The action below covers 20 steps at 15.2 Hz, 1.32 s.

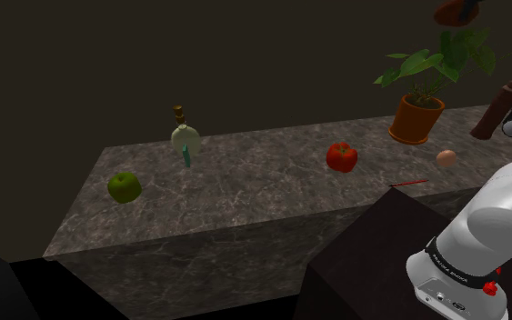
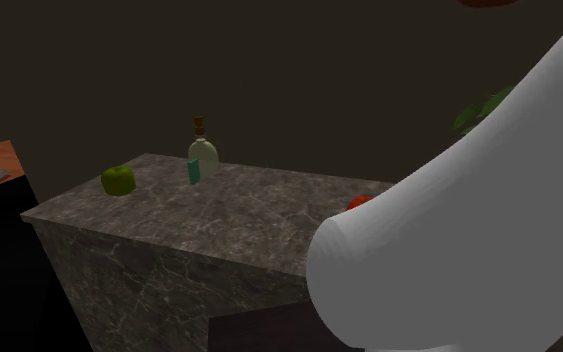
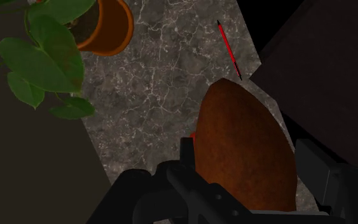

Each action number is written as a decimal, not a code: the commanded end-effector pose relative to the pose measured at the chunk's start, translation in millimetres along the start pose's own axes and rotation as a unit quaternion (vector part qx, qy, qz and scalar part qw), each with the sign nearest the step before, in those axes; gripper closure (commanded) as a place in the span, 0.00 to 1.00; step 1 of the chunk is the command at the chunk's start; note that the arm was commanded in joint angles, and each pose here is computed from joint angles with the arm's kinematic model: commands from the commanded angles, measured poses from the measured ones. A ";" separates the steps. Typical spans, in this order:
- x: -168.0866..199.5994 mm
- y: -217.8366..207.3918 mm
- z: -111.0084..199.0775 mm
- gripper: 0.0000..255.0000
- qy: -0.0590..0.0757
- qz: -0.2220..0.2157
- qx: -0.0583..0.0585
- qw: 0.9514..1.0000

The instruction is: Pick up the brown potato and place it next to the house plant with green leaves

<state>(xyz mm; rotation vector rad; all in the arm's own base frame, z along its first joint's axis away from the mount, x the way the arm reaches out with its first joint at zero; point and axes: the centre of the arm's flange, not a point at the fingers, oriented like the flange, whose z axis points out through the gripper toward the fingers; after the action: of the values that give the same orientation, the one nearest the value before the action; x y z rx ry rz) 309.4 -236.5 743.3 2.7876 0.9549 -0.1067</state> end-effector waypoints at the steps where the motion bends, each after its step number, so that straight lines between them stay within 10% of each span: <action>1: -22.8 14.0 6.3 1.00 0.000 -0.001 0.000 1.000; 20: -47.2 22.1 97.0 1.00 0.000 -0.001 0.000 1.000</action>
<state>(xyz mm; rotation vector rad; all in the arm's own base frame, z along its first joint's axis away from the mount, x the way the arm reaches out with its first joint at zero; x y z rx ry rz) 285.8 -302.1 663.9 2.7868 0.9566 -0.1082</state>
